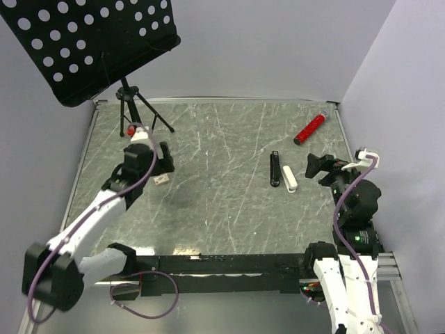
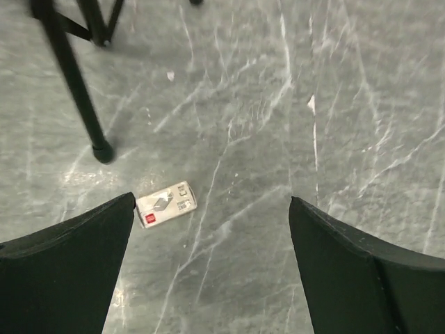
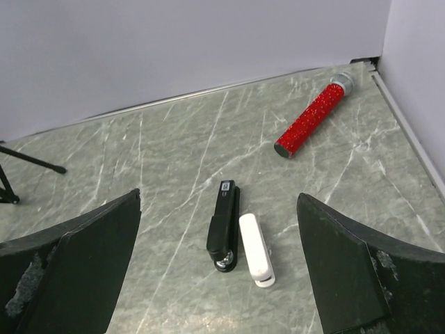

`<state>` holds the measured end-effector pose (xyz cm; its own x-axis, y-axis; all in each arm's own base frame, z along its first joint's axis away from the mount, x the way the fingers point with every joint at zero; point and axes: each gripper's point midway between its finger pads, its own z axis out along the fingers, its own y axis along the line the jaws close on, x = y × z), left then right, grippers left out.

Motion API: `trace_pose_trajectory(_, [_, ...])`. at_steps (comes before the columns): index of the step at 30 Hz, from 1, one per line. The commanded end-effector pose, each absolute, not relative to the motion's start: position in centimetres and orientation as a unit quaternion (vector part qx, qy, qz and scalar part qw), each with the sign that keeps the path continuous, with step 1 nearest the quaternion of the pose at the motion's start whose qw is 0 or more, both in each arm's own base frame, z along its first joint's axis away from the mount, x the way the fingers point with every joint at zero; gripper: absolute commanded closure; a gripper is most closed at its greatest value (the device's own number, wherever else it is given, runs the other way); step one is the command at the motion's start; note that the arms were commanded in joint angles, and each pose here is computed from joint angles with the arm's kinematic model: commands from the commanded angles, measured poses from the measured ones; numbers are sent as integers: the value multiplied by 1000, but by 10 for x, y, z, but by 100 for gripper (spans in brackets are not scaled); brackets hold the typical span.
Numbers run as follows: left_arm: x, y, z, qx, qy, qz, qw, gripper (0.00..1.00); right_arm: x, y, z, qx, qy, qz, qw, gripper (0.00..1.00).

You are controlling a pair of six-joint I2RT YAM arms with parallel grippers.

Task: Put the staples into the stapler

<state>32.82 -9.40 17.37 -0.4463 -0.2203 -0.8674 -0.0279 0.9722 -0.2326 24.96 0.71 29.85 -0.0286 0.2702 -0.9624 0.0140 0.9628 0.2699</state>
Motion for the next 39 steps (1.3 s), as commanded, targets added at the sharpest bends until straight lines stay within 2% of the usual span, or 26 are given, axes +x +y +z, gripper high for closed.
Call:
trace_pose_trajectory(1, [343,-121,160,-42,883,-116,453,3,245,13,303,78,701,98,702,0])
trace_pose_trajectory(3, [351,-130,159,-8,895,-115,430,3,244,15,301,75,702,101,701,0])
trace_pose_trajectory(4, [352,-130,141,3,911,-105,399,3,243,17,301,70,702,104,701,0])
trace_pose_trajectory(6, [363,-130,142,21,915,-100,391,3,242,18,299,67,701,104,702,0])
trace_pose_trajectory(16, [386,-116,75,-11,958,-105,267,3,239,18,296,58,701,96,704,0])
trace_pose_trajectory(26, [374,-109,39,-10,971,-83,224,3,241,21,296,47,698,99,708,0])
trace_pose_trajectory(39, [335,-116,30,-25,977,-115,177,3,243,21,295,49,697,101,708,0])
